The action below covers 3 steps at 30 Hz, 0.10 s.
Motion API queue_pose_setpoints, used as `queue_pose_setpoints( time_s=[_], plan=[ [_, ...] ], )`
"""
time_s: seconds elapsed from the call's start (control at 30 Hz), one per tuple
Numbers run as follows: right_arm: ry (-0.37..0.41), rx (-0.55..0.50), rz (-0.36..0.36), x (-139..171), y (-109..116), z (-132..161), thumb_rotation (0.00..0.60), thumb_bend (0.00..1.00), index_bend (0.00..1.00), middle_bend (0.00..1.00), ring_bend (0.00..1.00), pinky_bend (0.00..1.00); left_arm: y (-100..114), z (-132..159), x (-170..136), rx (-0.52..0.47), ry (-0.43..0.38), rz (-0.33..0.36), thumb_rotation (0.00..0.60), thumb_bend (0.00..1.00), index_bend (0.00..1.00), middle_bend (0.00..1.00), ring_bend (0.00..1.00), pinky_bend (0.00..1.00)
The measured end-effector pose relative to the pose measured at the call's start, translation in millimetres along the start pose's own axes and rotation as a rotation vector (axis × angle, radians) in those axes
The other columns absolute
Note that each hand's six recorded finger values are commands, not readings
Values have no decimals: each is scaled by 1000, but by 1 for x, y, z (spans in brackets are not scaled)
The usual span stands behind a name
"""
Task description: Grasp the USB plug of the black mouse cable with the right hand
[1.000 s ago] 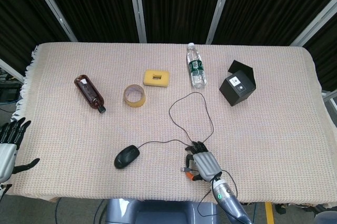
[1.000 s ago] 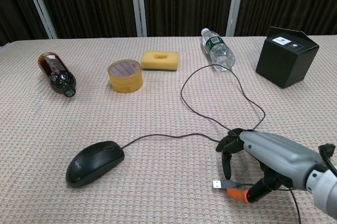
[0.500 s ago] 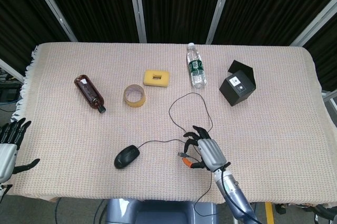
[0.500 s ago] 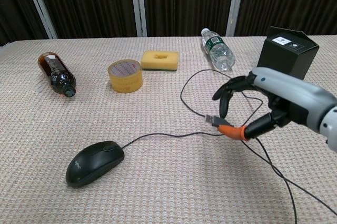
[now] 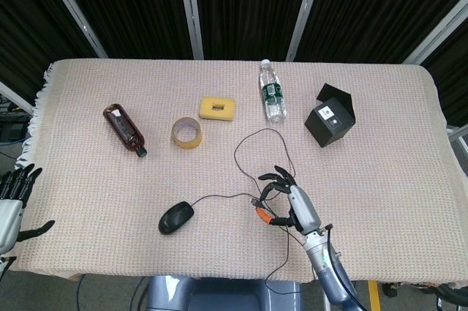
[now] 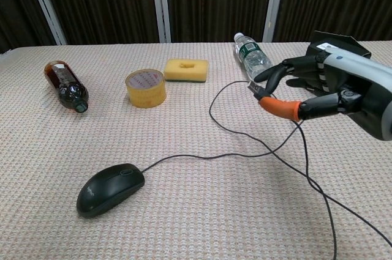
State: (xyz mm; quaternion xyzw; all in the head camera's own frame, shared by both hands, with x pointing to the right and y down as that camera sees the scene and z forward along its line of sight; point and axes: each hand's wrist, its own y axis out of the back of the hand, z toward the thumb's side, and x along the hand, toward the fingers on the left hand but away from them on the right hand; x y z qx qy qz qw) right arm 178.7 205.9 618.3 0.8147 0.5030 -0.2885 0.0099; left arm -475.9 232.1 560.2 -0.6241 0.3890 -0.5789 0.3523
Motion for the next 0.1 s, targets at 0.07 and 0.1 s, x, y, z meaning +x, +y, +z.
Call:
queue_pose_setpoints(
  time_s=[0.07,0.1],
  plan=[
    [22,-42,-18,3,1,-3,600,333,615,253,0,0,0,0,0,-2,0,-1,600,37,0,0,0,0],
    [30,-53,-25,4,0,-5,600,333,615,253,0,0,0,0,0,-4,0,-1,600,36,0,0,0,0]
  ],
)
